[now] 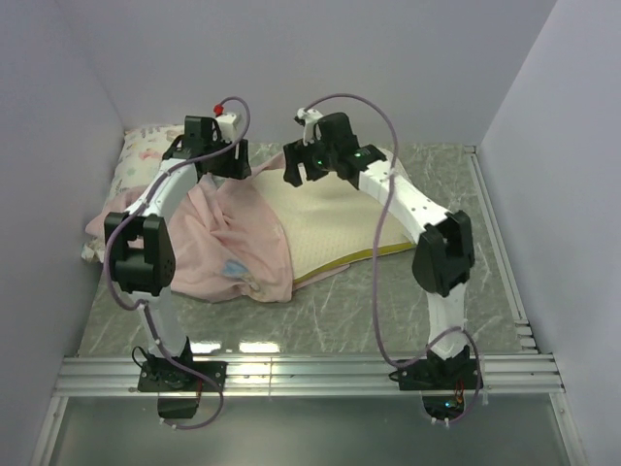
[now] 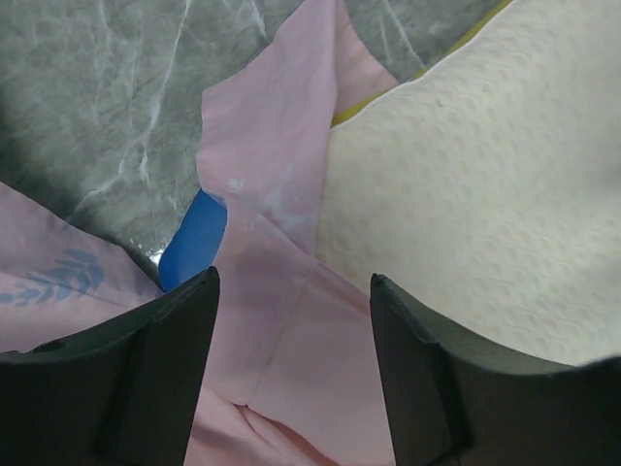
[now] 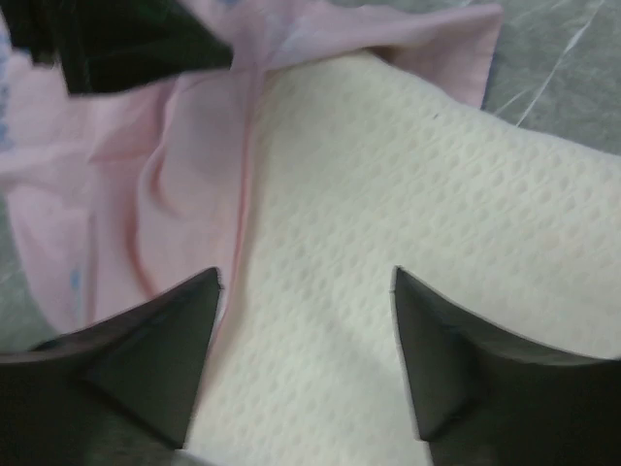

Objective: Put the pillow into the pillowcase

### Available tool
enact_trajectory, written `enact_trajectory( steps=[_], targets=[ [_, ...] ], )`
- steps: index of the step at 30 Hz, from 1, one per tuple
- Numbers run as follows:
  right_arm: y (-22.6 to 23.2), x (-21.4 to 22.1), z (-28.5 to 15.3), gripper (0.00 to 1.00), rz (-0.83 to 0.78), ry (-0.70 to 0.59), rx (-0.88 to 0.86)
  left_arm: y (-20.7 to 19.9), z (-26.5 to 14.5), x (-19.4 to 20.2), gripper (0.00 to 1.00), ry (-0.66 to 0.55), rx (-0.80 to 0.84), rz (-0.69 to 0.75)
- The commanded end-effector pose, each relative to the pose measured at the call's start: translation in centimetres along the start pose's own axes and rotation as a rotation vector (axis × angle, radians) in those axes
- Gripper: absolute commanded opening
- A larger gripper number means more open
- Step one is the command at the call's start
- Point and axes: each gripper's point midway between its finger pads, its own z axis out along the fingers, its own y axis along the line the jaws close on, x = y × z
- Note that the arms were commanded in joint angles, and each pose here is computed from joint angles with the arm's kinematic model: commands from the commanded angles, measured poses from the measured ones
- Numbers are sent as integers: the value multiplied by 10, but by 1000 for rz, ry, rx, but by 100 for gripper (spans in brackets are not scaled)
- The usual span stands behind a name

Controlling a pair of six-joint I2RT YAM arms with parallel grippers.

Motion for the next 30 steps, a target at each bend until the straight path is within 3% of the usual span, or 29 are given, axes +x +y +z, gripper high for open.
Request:
enact_trajectory(
  steps=[1, 3, 7, 11, 13, 15, 19, 25, 30],
  targets=[
    [-37, -4, 42, 88, 10, -23, 164, 6, -2, -42, 69, -106, -25, 34],
    [-53, -2, 64, 93, -20, -40, 203, 7, 6, -39, 70, -100, -12, 30],
    [-53, 11, 97, 96, -25, 25, 139, 15, 14, -36, 72, -94, -21, 8],
    [-33, 94, 127, 90, -24, 267, -17, 24, 19, -28, 75, -59, -17, -15],
    [-12, 139, 120, 79, -13, 386, -97, 24, 21, -21, 75, -38, 2, -20],
    [5, 159, 115, 66, -30, 408, -151, 21, 22, -13, 75, -19, 26, -19],
    [22, 204, 87, 51, 6, 480, -191, 0, 19, 6, 74, 36, 145, -36],
    [36, 205, 64, 35, 49, 469, -228, -29, -9, 47, 74, 161, 267, -97],
    [44, 199, 53, 9, 56, 452, -247, -37, -47, 83, 75, 248, 258, -75]
  ],
)
